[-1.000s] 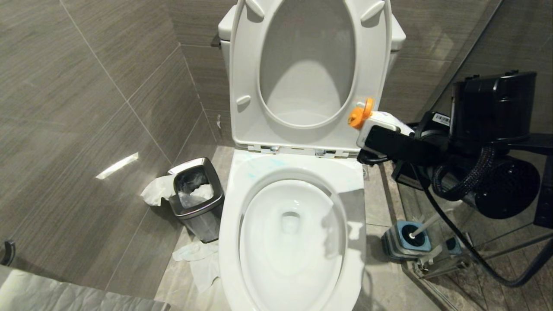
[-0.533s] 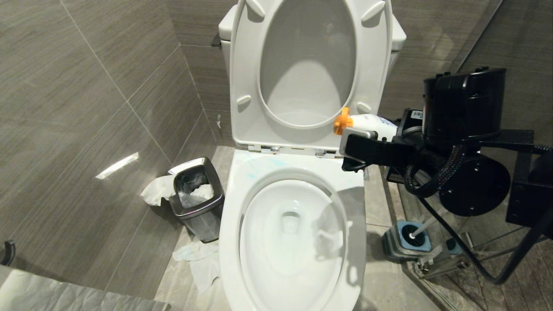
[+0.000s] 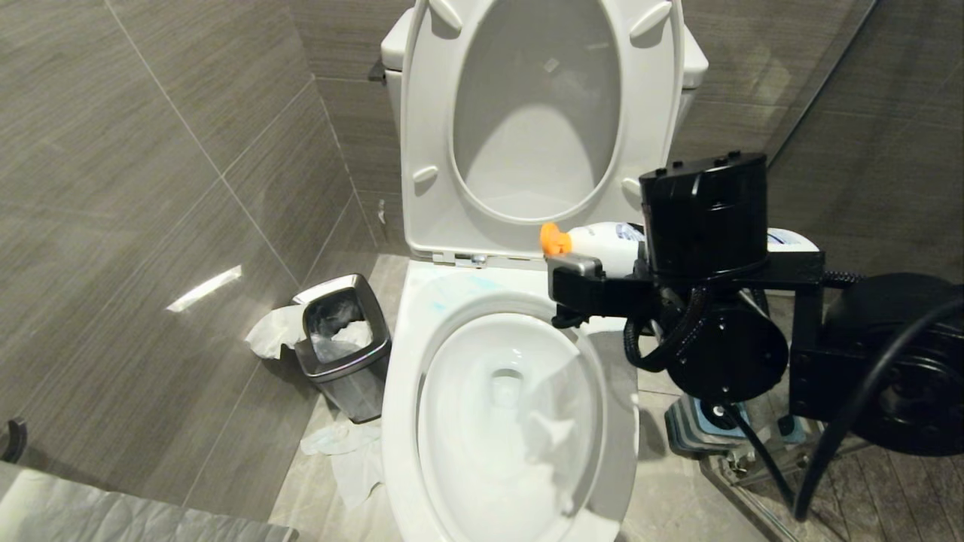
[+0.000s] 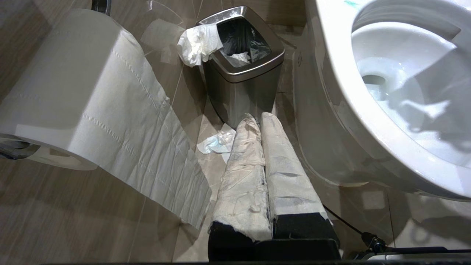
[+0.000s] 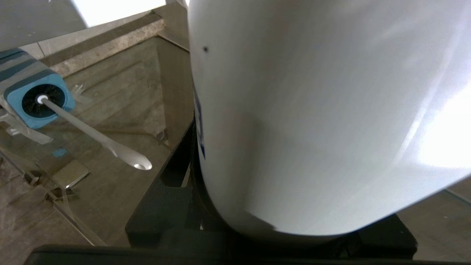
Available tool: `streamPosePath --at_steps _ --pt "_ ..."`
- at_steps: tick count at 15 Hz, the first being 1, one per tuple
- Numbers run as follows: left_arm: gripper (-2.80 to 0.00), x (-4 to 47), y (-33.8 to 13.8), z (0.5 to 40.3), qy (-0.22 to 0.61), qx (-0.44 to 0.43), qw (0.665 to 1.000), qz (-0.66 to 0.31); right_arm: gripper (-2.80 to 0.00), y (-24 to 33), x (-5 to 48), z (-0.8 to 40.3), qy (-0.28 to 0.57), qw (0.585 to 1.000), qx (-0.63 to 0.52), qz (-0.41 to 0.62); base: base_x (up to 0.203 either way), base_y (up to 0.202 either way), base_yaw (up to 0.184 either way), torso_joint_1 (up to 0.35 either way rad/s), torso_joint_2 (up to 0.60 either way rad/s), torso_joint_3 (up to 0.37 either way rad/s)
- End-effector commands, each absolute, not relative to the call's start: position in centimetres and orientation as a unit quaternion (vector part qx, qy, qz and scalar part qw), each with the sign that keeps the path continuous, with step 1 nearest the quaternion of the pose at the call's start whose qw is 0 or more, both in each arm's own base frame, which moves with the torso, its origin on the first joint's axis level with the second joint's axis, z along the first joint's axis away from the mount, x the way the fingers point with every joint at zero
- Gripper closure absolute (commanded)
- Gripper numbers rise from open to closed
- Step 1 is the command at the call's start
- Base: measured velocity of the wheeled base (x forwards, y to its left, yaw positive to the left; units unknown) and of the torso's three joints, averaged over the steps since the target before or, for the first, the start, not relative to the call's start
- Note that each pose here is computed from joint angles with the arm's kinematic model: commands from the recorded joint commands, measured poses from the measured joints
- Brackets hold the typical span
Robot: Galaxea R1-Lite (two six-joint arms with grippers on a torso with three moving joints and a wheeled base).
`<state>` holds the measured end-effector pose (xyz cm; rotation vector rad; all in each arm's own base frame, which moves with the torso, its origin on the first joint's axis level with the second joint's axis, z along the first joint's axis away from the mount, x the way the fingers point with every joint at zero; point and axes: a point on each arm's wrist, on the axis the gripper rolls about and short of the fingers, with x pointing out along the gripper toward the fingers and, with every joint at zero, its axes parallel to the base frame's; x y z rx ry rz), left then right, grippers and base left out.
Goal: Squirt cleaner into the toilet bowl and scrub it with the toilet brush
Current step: Pour in the cleaning agent
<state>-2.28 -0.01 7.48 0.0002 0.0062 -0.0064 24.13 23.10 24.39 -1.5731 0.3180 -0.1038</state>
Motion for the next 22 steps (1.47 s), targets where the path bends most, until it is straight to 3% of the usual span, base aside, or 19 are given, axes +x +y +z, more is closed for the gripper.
streamPosePath --at_steps 1,15,22 --pt "0.00 -2.3 0.0 7.4 0.005 0.000 1.000 -0.003 0.00 24.5 23.9 23.1 0.151 0.676 -0.720 -0.048 0.000 0.000 0.000 0.000 0.00 0.000" --pt "0.00 -2.3 0.0 7.4 0.005 0.000 1.000 -0.003 0.00 25.4 23.5 22.3 0.194 0.597 -0.773 -0.089 0.000 0.000 0.000 0.000 0.00 0.000" --pt "0.00 -2.3 0.0 7.4 0.005 0.000 1.000 -0.003 0.00 25.6 23.6 22.6 0.193 0.603 -0.768 -0.095 0.000 0.000 0.000 0.000 0.00 0.000"
